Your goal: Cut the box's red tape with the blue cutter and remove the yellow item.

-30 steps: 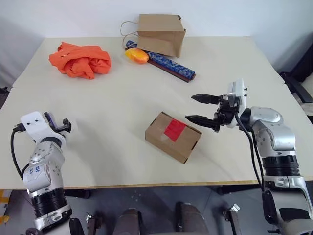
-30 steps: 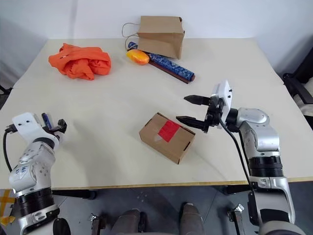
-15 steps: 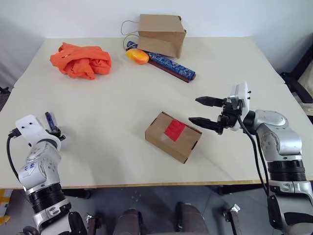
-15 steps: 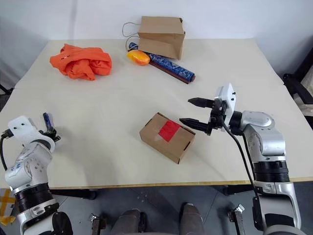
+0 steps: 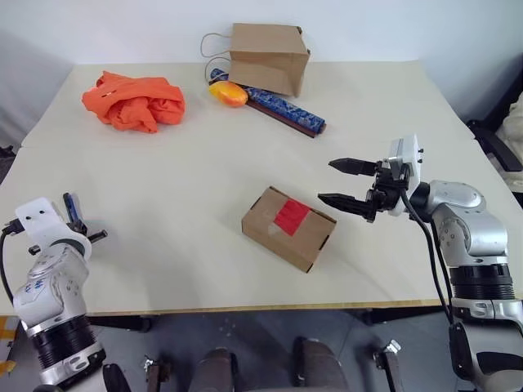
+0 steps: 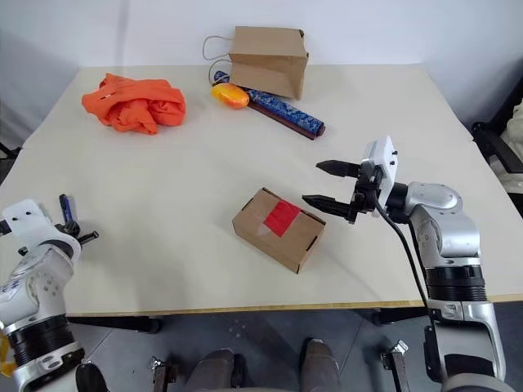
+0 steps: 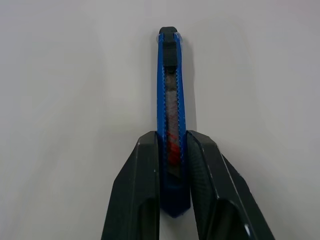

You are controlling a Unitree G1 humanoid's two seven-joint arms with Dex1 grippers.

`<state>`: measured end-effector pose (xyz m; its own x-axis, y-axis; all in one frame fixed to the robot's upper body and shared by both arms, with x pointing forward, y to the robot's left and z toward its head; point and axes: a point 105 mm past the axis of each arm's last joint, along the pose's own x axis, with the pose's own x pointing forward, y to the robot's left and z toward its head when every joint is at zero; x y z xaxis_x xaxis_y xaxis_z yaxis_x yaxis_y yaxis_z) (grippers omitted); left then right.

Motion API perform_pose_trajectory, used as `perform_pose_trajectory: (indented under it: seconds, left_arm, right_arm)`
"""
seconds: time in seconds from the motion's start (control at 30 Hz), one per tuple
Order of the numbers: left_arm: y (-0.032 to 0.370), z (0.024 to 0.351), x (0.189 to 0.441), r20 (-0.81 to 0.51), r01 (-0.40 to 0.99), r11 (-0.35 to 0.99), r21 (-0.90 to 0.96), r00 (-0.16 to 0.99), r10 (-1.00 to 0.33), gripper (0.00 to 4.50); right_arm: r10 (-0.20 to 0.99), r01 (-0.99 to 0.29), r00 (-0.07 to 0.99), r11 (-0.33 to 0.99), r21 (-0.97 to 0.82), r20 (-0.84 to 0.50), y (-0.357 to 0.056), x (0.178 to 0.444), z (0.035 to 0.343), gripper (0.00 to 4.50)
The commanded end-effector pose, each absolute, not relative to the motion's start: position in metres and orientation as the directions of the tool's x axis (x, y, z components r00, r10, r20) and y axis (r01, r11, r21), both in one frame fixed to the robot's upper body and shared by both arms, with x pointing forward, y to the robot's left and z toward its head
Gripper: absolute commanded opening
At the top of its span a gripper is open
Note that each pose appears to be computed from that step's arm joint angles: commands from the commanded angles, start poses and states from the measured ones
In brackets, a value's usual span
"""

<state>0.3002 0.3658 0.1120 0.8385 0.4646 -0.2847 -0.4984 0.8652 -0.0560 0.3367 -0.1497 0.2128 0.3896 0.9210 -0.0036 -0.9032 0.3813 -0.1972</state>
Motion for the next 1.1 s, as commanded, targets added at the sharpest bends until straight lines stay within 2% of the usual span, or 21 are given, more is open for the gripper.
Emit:
perform_pose_trajectory:
  seconds: [0.03, 0.1, 0.23, 0.4, 0.47, 0.57, 0.73, 0.83, 0.9, 0.97, 1.0, 1.1]
  left_arm:
    - [0.344, 0.138, 0.292, -0.141, -0.286, 0.958, 0.024, 0.948, 0.286, 0.44]
    - [0.336, 0.144, 0.286, -0.092, -0.183, 0.980, 0.076, 0.977, 0.190, 0.44]
    - [0.309, 0.152, 0.276, -0.038, 0.096, 0.980, 0.176, 0.995, -0.091, 0.44]
    - [0.271, 0.149, 0.254, -0.107, 0.471, 0.855, 0.219, 0.882, -0.459, 0.44]
    - [0.261, 0.149, 0.249, -0.127, 0.563, 0.798, 0.213, 0.826, -0.549, 0.44]
    - [0.256, 0.146, 0.247, -0.200, 0.675, 0.699, 0.235, 0.737, -0.645, 0.44]
    - [0.248, 0.139, 0.241, -0.302, 0.807, 0.548, 0.221, 0.591, -0.748, 0.44]
    - [0.245, 0.133, 0.237, -0.368, 0.858, 0.464, 0.219, 0.514, -0.775, 0.44]
    - [0.241, 0.129, 0.239, -0.392, 0.881, 0.416, 0.225, 0.473, -0.789, 0.44]
    - [0.236, 0.126, 0.236, -0.425, 0.911, 0.348, 0.221, 0.411, -0.807, 0.44]
    - [0.234, 0.123, 0.233, -0.448, 0.929, 0.303, 0.214, 0.369, -0.814, 0.44]
    - [0.229, 0.117, 0.230, -0.481, 0.950, 0.233, 0.206, 0.306, -0.822, 0.44]
  right_arm:
    - [0.923, -0.893, 0.384, 0.374, -0.250, 0.012, -0.156, 0.331, 0.228, 4.50]
    - [0.927, -0.897, 0.375, 0.360, -0.259, -0.011, -0.155, 0.328, 0.227, 4.50]
    - [0.941, -0.905, 0.339, 0.321, -0.278, -0.016, -0.147, 0.319, 0.235, 4.50]
    - [0.975, -0.931, 0.219, 0.223, -0.288, 0.048, -0.131, 0.296, 0.256, 4.50]
    - [0.980, -0.933, 0.188, 0.200, -0.298, 0.069, -0.127, 0.291, 0.261, 4.50]
    - [0.984, -0.948, 0.133, 0.161, -0.274, 0.119, -0.119, 0.282, 0.269, 4.50]
    - [0.995, -0.969, 0.065, 0.082, -0.235, 0.078, -0.106, 0.264, 0.255, 4.50]
    - [0.997, -0.968, 0.074, 0.073, -0.240, 0.006, -0.097, 0.262, 0.243, 4.50]
    - [0.991, -0.969, 0.088, 0.061, -0.241, -0.101, -0.088, 0.261, 0.226, 4.50]
    - [0.980, -0.955, 0.131, 0.085, -0.283, -0.147, -0.079, 0.266, 0.219, 4.13]
    - [0.979, -0.960, 0.117, 0.068, -0.272, -0.168, -0.073, 0.261, 0.217, 3.92]
    - [0.977, -0.960, 0.061, 0.001, -0.279, -0.206, -0.056, 0.249, 0.215, 2.84]
